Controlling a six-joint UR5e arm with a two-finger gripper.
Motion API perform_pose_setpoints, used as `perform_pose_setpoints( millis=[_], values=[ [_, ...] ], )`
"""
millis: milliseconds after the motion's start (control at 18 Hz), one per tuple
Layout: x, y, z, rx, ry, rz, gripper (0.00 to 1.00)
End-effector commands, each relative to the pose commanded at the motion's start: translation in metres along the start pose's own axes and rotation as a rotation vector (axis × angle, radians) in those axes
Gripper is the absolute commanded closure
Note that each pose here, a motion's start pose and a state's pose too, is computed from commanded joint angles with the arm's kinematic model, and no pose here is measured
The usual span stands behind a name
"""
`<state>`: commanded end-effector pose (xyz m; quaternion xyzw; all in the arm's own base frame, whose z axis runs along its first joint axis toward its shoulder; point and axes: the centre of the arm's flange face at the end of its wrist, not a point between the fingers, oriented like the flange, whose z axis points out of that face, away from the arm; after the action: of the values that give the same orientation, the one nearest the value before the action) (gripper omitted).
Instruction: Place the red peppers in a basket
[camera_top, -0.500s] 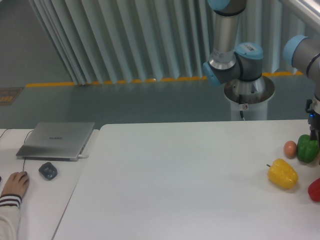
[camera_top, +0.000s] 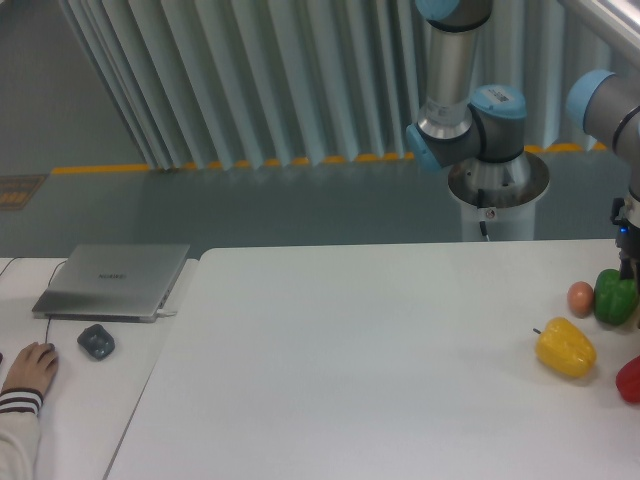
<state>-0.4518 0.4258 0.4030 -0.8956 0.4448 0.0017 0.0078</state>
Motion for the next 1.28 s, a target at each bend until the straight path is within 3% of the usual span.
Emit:
perform_pose_setpoints(
  millis=[222, 389, 667, 1278],
  values=[
    [0.002, -0.002, 0.012, 0.007, -0.003, -0.009, 0.0],
    [0.004, -0.011, 0.028, 0.002, -0.021, -0.172, 0.0],
    [0.004, -0.022, 0.037, 0.005, -0.012, -0.253, 0.0],
    [-0.015, -0.007, 0.063, -0.023, -0.102, -0.277, 0.0]
  ],
)
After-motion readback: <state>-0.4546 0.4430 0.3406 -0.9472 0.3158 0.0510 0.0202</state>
